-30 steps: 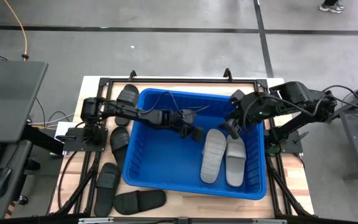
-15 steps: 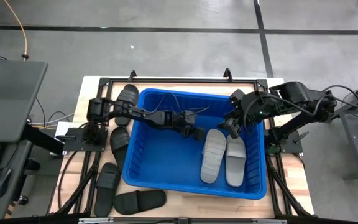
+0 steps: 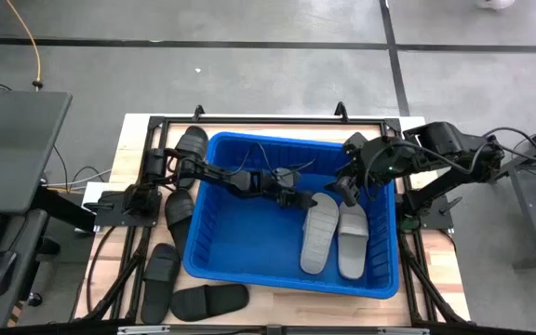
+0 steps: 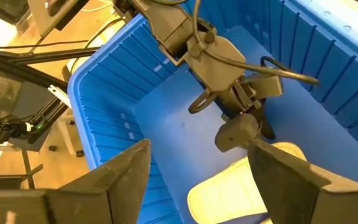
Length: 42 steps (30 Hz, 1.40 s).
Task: Pick and place slides into bin
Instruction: Put the gray slide into the blue organizer bin
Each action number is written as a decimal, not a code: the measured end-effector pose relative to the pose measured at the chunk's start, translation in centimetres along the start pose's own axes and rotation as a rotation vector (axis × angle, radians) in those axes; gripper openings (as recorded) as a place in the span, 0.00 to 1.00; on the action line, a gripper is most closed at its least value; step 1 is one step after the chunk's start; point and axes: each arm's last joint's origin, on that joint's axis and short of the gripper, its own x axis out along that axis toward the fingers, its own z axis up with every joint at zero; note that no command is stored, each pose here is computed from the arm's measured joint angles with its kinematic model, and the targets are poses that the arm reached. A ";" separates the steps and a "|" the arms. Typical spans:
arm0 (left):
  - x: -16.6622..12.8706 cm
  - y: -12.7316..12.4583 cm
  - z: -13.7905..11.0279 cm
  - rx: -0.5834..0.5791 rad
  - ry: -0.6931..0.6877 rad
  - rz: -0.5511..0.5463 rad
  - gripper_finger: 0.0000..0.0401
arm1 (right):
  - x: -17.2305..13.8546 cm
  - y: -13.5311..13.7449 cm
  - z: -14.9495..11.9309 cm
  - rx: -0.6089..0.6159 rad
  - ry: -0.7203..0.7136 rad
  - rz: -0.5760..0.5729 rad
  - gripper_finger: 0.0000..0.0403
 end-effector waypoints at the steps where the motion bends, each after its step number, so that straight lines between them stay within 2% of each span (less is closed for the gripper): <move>1: 0.0 0.0 0.0 0.005 -0.008 -0.006 0.69 | 0.0 0.0 0.0 0.000 -0.001 0.001 0.64; 3: 0.0 -0.5 0.3 0.011 -0.044 -0.047 0.61 | 0.0 0.0 0.0 0.001 -0.003 0.000 0.64; 7: 0.1 -0.7 0.5 0.021 -0.087 -0.081 0.38 | 0.0 0.0 0.1 0.001 -0.022 -0.015 0.64; 10: 0.7 -0.2 0.2 0.043 -0.055 -0.096 0.24 | 0.0 0.0 0.1 0.000 -0.022 -0.015 0.64; 12: 1.1 0.0 0.1 0.035 -0.016 -0.103 0.17 | 0.0 0.0 0.1 0.001 -0.021 -0.014 0.64; 15: 1.2 0.2 -0.4 0.027 0.085 -0.130 0.15 | 0.0 0.0 0.0 0.009 -0.014 -0.009 0.64; 19: 1.2 0.0 -0.6 0.073 0.113 -0.157 0.24 | 0.0 0.1 0.1 0.012 -0.020 -0.002 0.64; 23: 0.8 -0.5 -0.3 0.009 0.114 -0.174 0.43 | 0.0 0.1 0.2 0.012 -0.028 0.005 0.64; 27: 0.6 -0.2 -0.4 -0.037 0.207 -0.179 0.64 | 0.0 0.1 0.2 -0.003 -0.028 0.005 0.64; 30: 0.5 0.3 -0.7 0.009 0.269 -0.133 0.77 | 0.0 0.2 0.2 -0.012 -0.034 0.012 0.64; 33: 0.4 0.5 -0.9 0.032 0.339 -0.146 0.88 | 0.0 0.3 0.3 -0.025 -0.044 0.023 0.64; 37: 0.4 0.3 -1.1 0.017 0.381 -0.176 0.97 | 0.0 0.3 0.3 -0.044 -0.045 0.023 0.64; 42: -0.2 -0.5 0.3 0.006 0.461 -0.302 0.99 | 0.0 0.3 0.3 -0.053 -0.045 0.023 0.64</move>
